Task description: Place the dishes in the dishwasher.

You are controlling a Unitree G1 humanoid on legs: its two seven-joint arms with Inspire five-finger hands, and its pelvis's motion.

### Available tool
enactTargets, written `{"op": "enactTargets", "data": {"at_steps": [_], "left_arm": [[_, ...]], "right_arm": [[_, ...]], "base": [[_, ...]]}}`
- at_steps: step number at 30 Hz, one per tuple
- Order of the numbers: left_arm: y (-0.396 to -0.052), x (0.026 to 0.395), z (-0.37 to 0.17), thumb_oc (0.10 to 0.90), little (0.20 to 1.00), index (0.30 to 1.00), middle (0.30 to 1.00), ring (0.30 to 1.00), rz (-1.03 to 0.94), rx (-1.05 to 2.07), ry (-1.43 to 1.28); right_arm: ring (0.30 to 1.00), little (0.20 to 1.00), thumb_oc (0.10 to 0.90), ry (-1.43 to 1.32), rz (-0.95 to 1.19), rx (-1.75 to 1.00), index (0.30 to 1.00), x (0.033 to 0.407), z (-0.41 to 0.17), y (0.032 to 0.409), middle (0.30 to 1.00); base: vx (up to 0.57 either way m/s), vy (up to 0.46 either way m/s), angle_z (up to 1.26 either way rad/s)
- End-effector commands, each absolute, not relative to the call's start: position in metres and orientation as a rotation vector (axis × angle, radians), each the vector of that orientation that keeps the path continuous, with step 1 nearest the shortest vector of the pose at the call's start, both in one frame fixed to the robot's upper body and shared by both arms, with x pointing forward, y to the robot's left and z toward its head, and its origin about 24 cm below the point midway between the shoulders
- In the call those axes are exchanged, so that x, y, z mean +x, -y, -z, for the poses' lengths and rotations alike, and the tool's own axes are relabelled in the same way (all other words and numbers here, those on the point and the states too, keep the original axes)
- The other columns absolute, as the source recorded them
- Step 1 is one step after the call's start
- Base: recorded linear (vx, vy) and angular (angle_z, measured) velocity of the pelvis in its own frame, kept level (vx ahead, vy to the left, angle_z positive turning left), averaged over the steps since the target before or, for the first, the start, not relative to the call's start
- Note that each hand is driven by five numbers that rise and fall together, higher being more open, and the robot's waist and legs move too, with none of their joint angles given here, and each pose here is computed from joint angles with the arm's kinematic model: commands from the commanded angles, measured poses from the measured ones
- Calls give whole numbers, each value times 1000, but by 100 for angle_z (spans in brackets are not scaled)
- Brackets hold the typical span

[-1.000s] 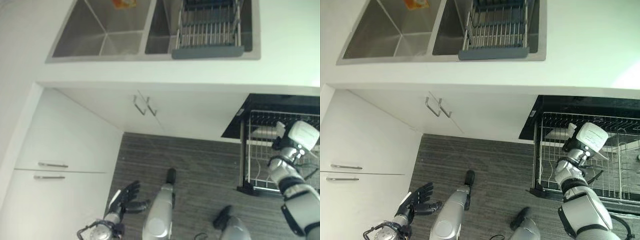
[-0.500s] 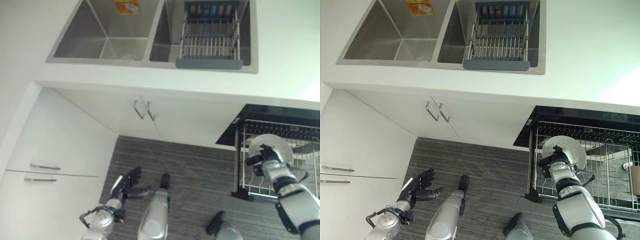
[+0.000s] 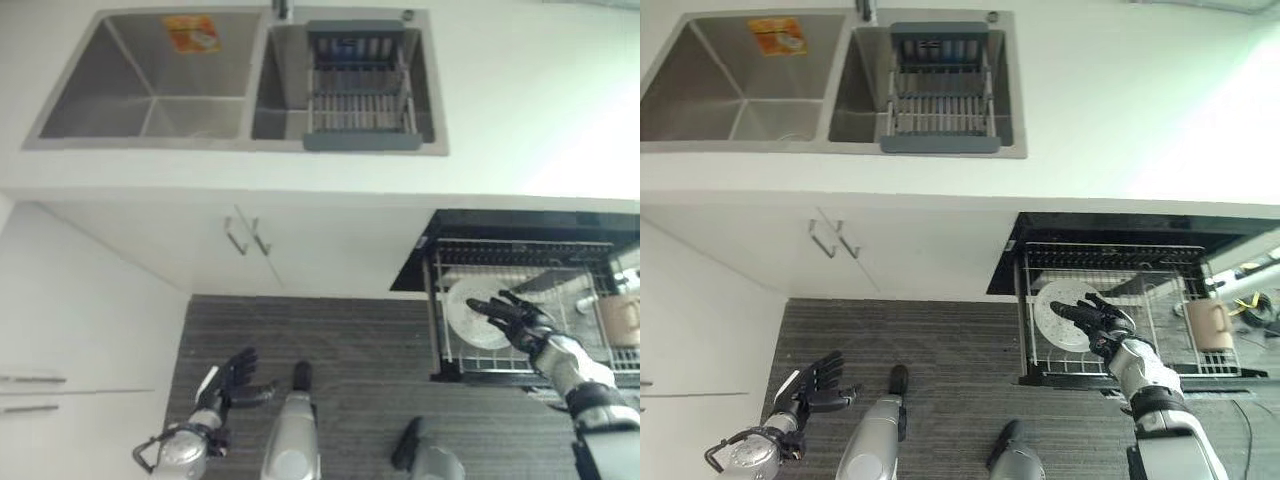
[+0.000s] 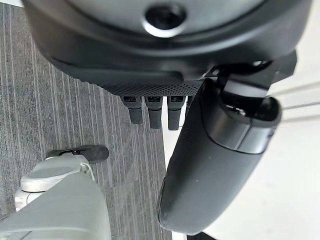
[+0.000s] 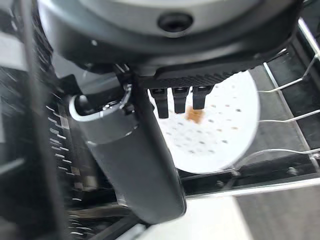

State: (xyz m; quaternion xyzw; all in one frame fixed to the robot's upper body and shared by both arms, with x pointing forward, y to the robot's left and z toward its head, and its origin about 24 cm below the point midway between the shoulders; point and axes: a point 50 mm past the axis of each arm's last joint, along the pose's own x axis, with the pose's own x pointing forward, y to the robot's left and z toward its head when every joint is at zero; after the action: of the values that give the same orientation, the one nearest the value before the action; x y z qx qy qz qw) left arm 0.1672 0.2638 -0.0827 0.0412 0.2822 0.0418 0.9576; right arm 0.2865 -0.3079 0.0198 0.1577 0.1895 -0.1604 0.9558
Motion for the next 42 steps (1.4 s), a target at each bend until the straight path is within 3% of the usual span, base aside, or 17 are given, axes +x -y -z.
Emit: {"op": "enactTargets", "data": {"at_steps": [1,6,14,21,27,29,30,42], "left_arm": [[-271,166,74,800,900,900,900,900,-94,133,-505],[-267,153,85,800,900,900,900,900,-116,124,-546],[-262,128,106,800,900,900,900,900,-143,116,-624],[-257,130,111,800,900,900,900,900,-124,124,-657],[-256,133,113,800,900,900,900,900,-58,164,-699],[-256,129,116,800,900,900,900,900,-48,171,-725],[-257,126,119,800,900,900,900,900,-45,172,-745],[-249,113,128,800,900,900,900,900,-27,148,-799]], "right_arm": [[900,900,800,-109,439,323,900,298,-71,329,900],[900,900,800,70,468,358,900,280,-94,329,900],[900,900,800,331,591,626,900,222,-94,355,900],[900,900,800,52,883,718,900,190,-27,387,900],[900,900,800,-175,961,1079,900,184,29,378,900],[735,735,690,-210,978,1159,735,184,39,375,735],[316,316,411,-234,1011,1192,316,181,46,375,316],[300,300,400,-397,1188,1218,300,167,62,383,300]], "base": [[17,40,-47],[24,39,-38],[16,22,-46],[9,-4,-8],[8,-44,5],[51,-43,15],[56,-31,17],[53,-11,28]]}}
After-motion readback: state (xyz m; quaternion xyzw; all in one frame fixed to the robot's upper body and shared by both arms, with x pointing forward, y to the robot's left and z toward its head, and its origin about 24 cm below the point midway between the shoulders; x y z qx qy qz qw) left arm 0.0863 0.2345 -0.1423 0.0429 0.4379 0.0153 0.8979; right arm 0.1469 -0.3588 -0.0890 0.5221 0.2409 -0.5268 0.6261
